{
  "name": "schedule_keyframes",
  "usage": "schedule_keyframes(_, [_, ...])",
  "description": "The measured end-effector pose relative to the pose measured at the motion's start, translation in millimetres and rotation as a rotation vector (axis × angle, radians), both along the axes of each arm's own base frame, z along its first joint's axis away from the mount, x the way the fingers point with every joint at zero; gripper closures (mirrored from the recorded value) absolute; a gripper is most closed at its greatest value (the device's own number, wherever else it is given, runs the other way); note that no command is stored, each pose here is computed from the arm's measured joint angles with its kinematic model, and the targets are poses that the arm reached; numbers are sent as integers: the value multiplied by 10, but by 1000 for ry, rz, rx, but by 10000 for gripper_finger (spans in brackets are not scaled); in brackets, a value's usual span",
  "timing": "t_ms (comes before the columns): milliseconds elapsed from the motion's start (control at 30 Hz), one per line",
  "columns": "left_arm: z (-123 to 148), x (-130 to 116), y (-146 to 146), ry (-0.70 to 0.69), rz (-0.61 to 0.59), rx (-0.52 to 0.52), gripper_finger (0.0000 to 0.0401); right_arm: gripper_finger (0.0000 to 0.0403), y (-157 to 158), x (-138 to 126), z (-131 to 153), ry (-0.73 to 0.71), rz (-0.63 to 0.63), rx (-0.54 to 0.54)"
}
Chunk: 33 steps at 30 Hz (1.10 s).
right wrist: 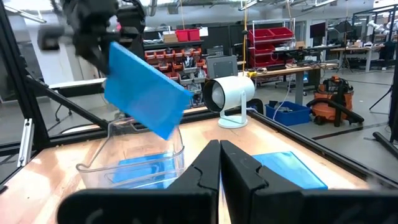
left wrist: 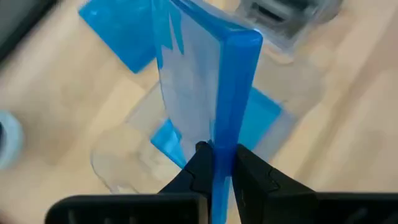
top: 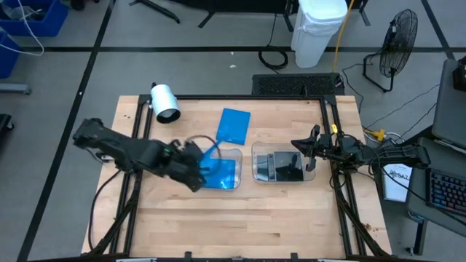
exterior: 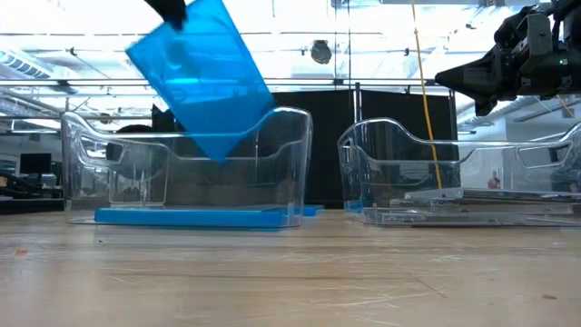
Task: Pick & place jewel cases by type
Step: Put the blue CD case into the left transparent bin
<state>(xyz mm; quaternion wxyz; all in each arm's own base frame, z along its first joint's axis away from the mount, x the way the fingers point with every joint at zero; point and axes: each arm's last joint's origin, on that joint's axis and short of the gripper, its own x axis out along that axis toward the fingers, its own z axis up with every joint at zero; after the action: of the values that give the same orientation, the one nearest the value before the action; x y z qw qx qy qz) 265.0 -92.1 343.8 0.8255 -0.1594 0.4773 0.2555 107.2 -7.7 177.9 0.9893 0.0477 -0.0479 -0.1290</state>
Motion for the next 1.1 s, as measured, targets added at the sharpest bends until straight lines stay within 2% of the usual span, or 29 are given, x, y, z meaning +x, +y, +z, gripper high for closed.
schedule_keyframes(200, [326, -312, 102, -112, 82, -282, 364, 399, 0, 0, 0, 0, -1, 0])
schedule_keyframes(333, [411, -310, 71, -172, 40, -405, 364, 399, 0, 0, 0, 0, 0, 0])
schedule_keyframes(433, [418, -226, 56, -201, -11, -438, 364, 398, 0, 0, 0, 0, 0, 0])
schedule_keyframes(600, [196, -146, 178, -112, 54, -425, 364, 398, 0, 0, -1, 0, 0, 0])
schedule_keyframes(700, [-19, -136, 287, -85, 83, -473, 364, 399, 0, 0, -2, 1, 0, 0])
schedule_keyframes(867, [-305, 1, 409, -267, 14, -643, 364, 399, 0, 0, 0, 0, 0, 0])
schedule_keyframes(1100, [-697, -30, 574, -280, 100, -728, 364, 399, 0, 0, 0, 0, 0, 0])
